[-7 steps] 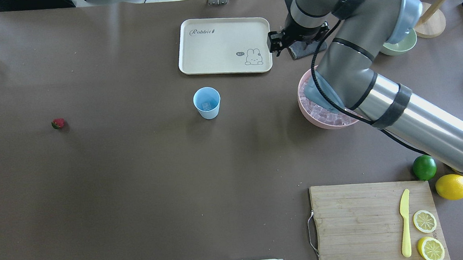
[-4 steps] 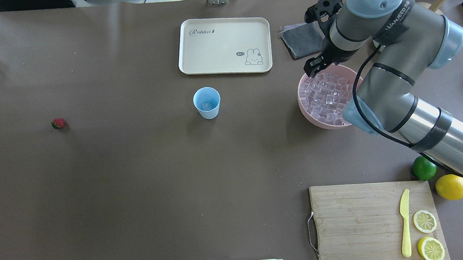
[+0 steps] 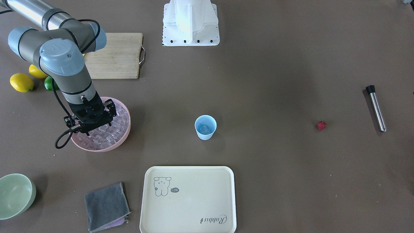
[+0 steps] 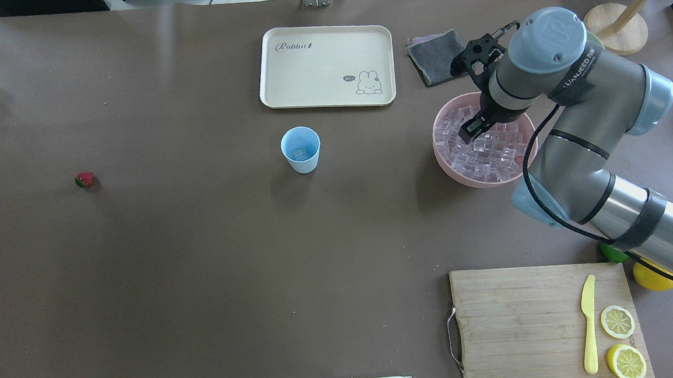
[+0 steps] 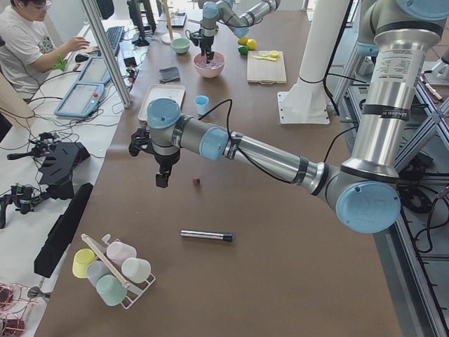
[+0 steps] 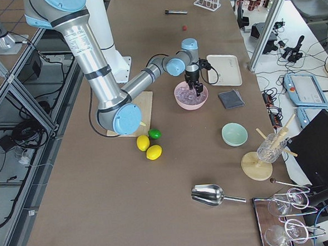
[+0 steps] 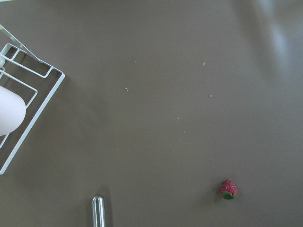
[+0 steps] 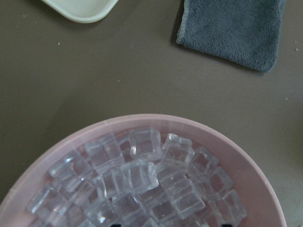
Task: Mash ice and strawberries in cup
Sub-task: 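Lower the right gripper into the pink bowl and grasp an ice cube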
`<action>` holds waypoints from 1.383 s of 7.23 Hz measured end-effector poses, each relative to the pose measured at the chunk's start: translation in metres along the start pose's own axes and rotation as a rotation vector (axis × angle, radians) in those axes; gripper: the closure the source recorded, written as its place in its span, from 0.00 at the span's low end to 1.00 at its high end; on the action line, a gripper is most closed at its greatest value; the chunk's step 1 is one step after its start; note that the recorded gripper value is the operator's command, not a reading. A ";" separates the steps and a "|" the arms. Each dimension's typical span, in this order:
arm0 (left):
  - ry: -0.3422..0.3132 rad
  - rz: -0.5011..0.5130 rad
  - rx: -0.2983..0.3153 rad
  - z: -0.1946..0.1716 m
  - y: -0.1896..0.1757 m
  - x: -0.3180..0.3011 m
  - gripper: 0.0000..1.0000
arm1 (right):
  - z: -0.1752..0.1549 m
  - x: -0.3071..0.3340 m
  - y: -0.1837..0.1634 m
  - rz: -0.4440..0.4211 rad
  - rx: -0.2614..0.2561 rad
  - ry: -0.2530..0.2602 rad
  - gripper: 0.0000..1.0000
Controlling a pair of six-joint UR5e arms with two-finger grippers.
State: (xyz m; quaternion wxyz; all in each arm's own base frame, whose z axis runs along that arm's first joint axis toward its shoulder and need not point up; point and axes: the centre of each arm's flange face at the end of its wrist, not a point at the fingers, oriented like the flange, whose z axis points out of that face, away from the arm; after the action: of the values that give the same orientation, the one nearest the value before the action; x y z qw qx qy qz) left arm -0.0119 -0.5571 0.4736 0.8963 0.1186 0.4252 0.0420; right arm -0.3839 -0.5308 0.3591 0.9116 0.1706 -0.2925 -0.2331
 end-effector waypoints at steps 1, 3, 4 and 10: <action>0.000 0.001 0.002 -0.001 0.001 0.001 0.02 | 0.009 -0.004 0.006 -0.018 -0.003 0.007 0.23; 0.000 -0.001 0.003 -0.002 0.001 0.002 0.02 | 0.018 -0.014 0.011 -0.039 -0.005 0.023 0.23; 0.000 -0.001 0.003 -0.002 -0.001 0.002 0.02 | 0.020 -0.016 0.012 -0.043 -0.006 0.025 0.25; 0.002 0.003 0.003 -0.001 -0.004 0.005 0.02 | 0.026 -0.018 0.015 -0.039 -0.015 0.028 0.66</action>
State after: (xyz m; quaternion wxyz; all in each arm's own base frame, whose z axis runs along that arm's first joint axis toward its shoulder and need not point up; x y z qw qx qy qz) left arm -0.0098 -0.5597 0.4686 0.8957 0.1203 0.4259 0.0427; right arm -0.4079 -0.5131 0.3771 0.9120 0.1729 -0.2748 -0.2506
